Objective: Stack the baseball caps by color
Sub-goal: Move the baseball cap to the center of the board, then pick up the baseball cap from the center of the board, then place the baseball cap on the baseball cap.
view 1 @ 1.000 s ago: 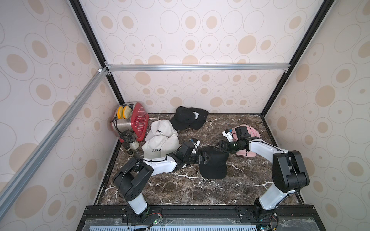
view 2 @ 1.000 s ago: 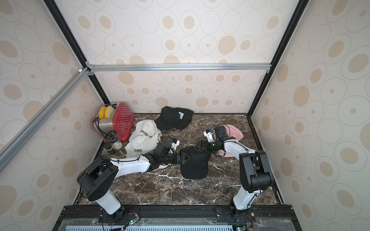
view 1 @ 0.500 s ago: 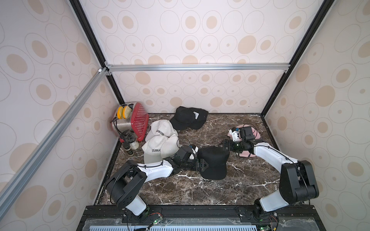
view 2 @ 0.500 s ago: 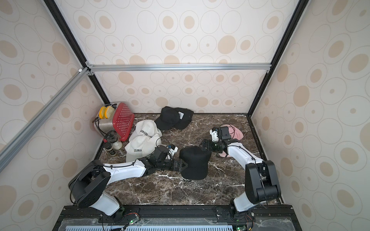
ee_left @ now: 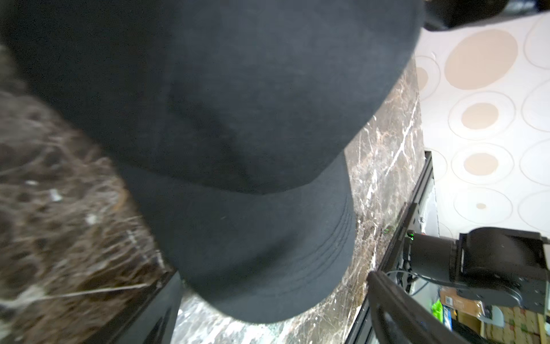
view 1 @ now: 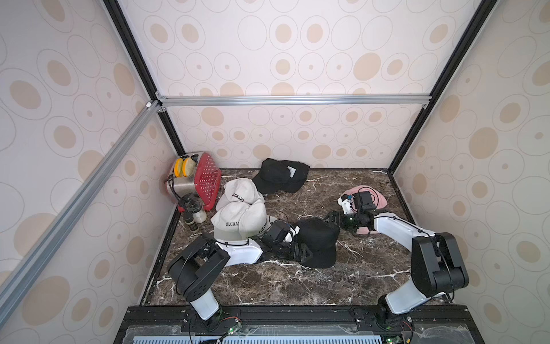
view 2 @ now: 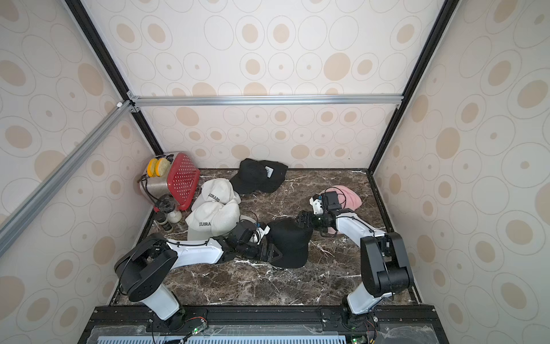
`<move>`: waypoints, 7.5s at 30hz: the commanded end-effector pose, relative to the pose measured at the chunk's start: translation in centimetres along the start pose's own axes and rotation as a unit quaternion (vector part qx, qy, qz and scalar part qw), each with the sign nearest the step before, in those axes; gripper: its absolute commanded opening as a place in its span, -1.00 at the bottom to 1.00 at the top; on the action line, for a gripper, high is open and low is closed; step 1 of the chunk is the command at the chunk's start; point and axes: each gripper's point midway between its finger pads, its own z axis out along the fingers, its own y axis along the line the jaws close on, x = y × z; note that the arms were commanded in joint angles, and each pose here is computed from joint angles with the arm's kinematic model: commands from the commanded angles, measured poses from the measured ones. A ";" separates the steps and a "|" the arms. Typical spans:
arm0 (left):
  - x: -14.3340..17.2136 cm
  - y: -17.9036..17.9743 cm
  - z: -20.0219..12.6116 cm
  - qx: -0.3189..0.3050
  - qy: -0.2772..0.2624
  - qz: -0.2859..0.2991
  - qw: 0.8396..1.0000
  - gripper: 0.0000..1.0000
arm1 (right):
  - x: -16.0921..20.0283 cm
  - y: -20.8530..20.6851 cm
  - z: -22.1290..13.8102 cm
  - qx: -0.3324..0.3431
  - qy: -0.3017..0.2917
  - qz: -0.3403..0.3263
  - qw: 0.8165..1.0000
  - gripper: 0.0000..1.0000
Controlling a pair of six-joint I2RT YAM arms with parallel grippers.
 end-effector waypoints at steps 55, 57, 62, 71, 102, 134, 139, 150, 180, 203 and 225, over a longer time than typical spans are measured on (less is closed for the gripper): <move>-3.6 -1.2 -8.5 -0.149 -0.083 0.103 0.980 0.99 | -3.7 2.3 -8.5 0.062 -0.218 -0.061 0.972 1.00; -5.9 -1.4 -10.7 -0.188 -0.132 0.118 0.966 0.98 | -3.5 3.2 -9.4 0.036 -0.248 -0.071 0.966 1.00; -12.6 -0.4 -16.1 -0.314 -0.249 0.128 0.907 0.98 | -2.1 5.0 -10.5 -0.021 -0.268 -0.081 0.960 1.00; -20.8 3.2 -14.8 -0.382 -0.200 0.105 0.896 0.98 | -0.2 4.8 -11.1 -0.013 -0.252 -0.104 0.962 1.00; -31.3 18.0 -7.5 -0.198 -0.418 -0.235 0.855 0.98 | 2.2 2.6 -10.1 0.044 -0.182 -0.114 0.976 0.98; -33.6 22.7 -7.9 -0.153 -0.475 -0.244 0.832 0.02 | 2.4 2.5 -8.5 0.033 -0.146 -0.104 0.983 0.97; -34.9 21.8 -8.0 -0.140 -0.481 -0.224 0.836 -0.29 | 2.4 2.7 -8.5 0.027 -0.144 -0.100 0.984 0.97; -35.8 18.7 -9.7 -0.068 -0.511 -0.213 0.830 -1.00 | 2.4 2.7 -8.5 0.027 -0.145 -0.098 0.984 0.96; -27.1 -6.6 -20.8 0.211 -0.543 -0.037 0.812 -1.00 | -3.3 12.2 -14.5 -0.194 -0.290 -0.104 0.931 0.99; -20.0 -13.5 -21.3 0.323 -0.564 -0.105 0.753 -1.00 | -6.6 17.5 -16.2 -0.348 -0.327 -0.065 0.876 0.53; -20.8 -15.2 -17.4 0.369 -0.515 -0.162 0.757 -1.00 | -8.1 19.9 -14.0 -0.356 -0.328 -0.071 0.872 0.17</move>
